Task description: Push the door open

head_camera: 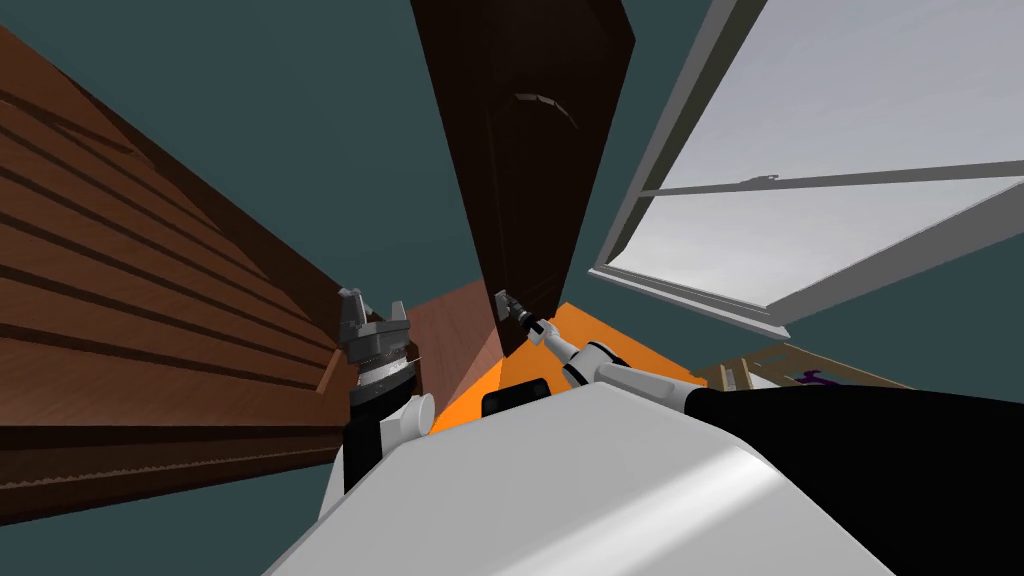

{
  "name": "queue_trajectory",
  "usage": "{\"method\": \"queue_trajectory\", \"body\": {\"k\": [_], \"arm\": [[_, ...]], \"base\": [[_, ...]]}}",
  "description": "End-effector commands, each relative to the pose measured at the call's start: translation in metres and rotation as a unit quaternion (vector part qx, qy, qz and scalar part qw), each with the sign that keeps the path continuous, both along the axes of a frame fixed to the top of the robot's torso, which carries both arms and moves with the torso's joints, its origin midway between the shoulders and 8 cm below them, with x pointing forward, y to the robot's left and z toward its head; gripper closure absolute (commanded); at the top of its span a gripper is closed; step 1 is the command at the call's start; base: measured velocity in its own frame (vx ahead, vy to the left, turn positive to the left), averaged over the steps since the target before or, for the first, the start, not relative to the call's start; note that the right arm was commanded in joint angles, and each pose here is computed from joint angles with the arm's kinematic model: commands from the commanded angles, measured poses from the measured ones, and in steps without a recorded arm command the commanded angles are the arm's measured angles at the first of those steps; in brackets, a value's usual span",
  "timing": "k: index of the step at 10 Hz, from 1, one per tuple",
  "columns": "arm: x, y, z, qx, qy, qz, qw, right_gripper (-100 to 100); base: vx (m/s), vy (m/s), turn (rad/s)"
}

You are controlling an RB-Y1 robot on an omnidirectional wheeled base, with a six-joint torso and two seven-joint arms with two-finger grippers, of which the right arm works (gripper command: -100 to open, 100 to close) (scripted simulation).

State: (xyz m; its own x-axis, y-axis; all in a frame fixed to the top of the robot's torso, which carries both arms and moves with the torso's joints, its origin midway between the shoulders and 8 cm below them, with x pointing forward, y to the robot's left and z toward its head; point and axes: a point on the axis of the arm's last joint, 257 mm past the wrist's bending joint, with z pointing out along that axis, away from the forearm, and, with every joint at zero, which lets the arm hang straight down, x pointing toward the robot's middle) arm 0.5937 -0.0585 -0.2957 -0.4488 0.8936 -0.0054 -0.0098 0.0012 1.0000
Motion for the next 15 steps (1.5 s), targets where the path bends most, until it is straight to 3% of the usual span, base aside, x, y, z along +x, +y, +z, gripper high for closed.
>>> {"method": "queue_trajectory", "body": {"k": [1, 2, 3, 8, 15], "arm": [[0.0, 0.001, 0.0, 0.002, 0.0, -0.001, 1.0, -100], [0.0, 0.001, 0.0, 0.001, 0.0, -0.001, 1.0, -100], [0.0, 0.001, 0.0, 0.001, 0.0, -0.001, 1.0, 100], [0.0, 0.001, 0.0, 0.001, 0.0, -0.001, 1.0, 100], [0.013, -0.04, 0.003, -0.002, -0.003, -0.043, 0.9991, 100]], "base": [[0.173, 0.071, 0.023], [0.078, 0.028, 0.003], [-0.011, -0.002, -0.004], [-0.006, -0.004, 0.005], [0.135, 0.127, -0.034]]}}
